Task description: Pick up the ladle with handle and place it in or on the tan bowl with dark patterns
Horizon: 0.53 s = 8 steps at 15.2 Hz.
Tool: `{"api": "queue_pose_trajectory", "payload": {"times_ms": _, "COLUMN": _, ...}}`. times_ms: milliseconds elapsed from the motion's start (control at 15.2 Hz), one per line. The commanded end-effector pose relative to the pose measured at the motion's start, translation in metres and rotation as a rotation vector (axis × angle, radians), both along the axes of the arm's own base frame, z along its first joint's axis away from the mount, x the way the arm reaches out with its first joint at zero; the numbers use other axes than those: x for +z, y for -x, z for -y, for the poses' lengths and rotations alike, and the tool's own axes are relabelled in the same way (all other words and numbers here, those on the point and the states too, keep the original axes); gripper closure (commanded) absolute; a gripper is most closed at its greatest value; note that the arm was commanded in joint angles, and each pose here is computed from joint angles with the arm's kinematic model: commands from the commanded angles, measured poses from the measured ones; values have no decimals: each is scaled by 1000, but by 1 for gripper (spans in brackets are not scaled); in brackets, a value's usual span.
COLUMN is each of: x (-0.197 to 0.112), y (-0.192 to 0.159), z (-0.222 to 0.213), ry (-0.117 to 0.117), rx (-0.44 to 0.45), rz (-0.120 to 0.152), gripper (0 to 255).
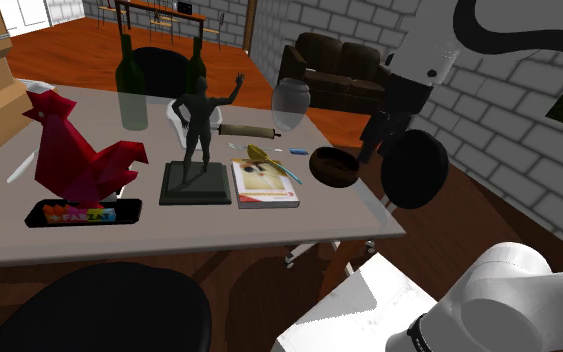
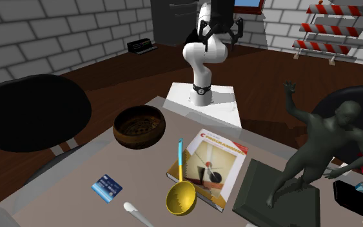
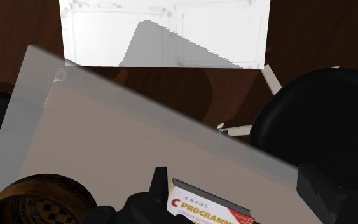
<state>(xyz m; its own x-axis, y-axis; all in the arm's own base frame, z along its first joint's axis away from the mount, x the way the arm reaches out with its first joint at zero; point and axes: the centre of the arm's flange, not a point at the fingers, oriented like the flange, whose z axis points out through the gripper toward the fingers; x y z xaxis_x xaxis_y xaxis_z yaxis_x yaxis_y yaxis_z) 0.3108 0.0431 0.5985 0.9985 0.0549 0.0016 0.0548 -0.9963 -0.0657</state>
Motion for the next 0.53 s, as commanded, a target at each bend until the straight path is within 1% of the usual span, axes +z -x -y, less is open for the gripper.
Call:
{"api": "queue_pose_trajectory", "payload": {"times_ms": 0, "x": 0, "y": 0, "z": 0, "ry": 0, "rx": 0, "rz": 0, "gripper": 0}}
{"api": "queue_pose_trajectory", "payload": {"times_ms": 462, "x": -51, "y": -68, "z": 27, "ry": -14, "rx": 25, "rz": 40, "gripper": 0}}
